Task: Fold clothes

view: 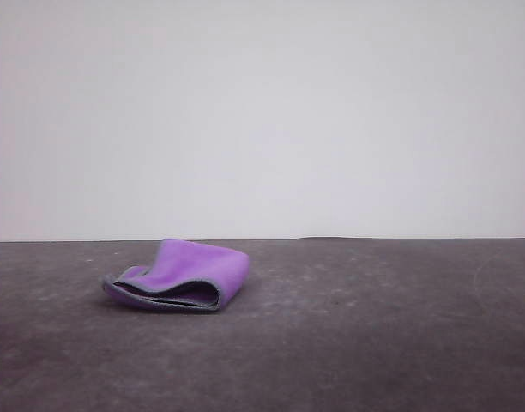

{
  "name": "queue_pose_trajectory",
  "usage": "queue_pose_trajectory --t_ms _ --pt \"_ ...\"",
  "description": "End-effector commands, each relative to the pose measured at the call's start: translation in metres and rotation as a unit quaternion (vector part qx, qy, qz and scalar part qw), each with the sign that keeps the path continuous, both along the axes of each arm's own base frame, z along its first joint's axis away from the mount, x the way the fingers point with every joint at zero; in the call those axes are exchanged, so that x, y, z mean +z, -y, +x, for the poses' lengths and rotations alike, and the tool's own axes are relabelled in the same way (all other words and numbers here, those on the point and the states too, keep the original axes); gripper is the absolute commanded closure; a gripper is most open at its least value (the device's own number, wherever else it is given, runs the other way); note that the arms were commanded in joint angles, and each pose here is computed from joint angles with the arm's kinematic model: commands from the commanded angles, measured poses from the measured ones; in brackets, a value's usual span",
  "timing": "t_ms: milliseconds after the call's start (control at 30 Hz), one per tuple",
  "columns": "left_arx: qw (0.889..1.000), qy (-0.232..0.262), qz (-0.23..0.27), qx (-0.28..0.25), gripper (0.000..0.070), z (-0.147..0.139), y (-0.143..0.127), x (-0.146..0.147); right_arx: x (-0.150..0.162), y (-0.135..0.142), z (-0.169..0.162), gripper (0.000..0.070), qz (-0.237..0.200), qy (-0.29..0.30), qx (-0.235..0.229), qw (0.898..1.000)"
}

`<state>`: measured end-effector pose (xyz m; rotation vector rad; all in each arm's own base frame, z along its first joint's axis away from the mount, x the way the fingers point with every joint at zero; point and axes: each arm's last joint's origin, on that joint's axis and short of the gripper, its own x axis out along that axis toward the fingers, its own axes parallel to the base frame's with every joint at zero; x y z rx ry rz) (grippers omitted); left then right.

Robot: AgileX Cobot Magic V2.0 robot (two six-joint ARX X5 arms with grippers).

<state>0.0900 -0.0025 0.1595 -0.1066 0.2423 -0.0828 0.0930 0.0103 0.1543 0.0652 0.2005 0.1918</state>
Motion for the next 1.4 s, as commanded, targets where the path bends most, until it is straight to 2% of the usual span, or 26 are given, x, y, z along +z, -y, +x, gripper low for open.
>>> queue_pose_trajectory --t_ms 0,1367 --pt "1.000 -0.013 0.003 0.003 0.0684 0.0008 -0.0003 -0.0073 -0.0018 -0.0002 0.0005 0.0688 0.005 0.001 0.000 1.000" --pt "1.000 -0.013 0.003 0.003 0.0684 0.0008 -0.0003 -0.0073 -0.0016 -0.0002 0.0006 0.0688 0.005 0.002 0.000 1.000"
